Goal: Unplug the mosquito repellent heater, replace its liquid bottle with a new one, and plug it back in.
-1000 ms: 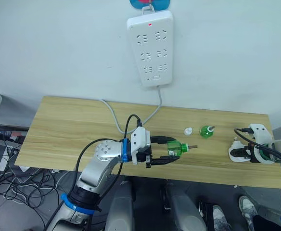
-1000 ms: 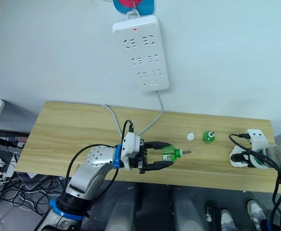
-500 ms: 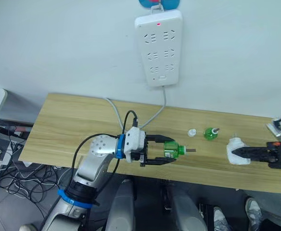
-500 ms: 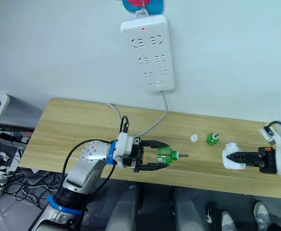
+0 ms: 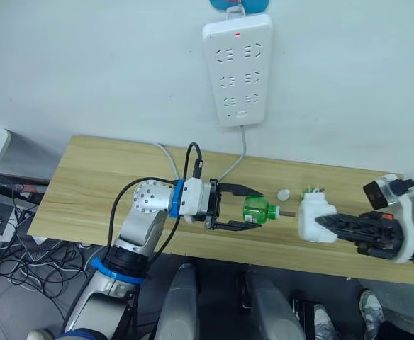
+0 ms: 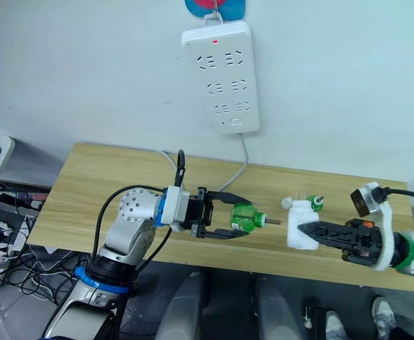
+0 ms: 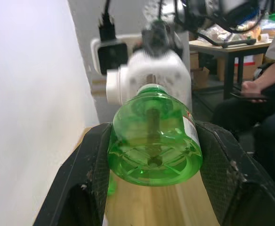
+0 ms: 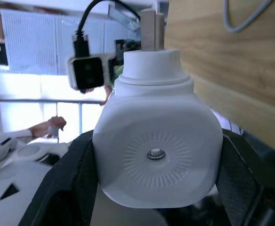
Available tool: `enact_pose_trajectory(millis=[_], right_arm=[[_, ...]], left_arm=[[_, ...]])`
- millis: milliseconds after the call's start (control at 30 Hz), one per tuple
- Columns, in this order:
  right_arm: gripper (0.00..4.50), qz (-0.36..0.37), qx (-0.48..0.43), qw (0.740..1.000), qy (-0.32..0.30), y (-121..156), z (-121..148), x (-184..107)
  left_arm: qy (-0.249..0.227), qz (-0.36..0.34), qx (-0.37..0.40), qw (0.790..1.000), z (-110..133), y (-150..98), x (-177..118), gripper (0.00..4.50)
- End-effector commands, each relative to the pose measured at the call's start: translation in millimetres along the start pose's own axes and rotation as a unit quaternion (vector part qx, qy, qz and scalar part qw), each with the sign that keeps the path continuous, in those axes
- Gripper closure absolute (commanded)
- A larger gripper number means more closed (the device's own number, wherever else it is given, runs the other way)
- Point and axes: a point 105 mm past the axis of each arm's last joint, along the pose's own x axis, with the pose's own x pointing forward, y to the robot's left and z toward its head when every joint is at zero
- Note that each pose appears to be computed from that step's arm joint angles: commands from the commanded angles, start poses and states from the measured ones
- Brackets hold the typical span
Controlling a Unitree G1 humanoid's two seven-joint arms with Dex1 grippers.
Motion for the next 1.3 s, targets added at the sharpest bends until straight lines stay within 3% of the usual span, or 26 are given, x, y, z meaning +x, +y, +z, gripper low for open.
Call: enact_pose_trajectory(millis=[33, 533, 1300], right_arm=[[1.53, 0.018, -0.023, 0.999, -0.017, 11.1, -0.4, 5.8], [1.53, 0.04, -0.01, 0.999, -0.008, 15.6, 3.4, -5.3], [1.53, 0.055, -0.024, 0.998, -0.013, 17.1, 2.3, 11.3]], left_arm=[[-0.01, -0.013, 0.012, 1.0, 3.9, -5.8, 3.0, 2.18], [-0.007, -0.018, 0.014, 1.0, 2.4, -3.4, -0.2, 2.18], [0.002, -0.021, 0.015, 1.0, -6.1, -3.0, 12.7, 2.18]])
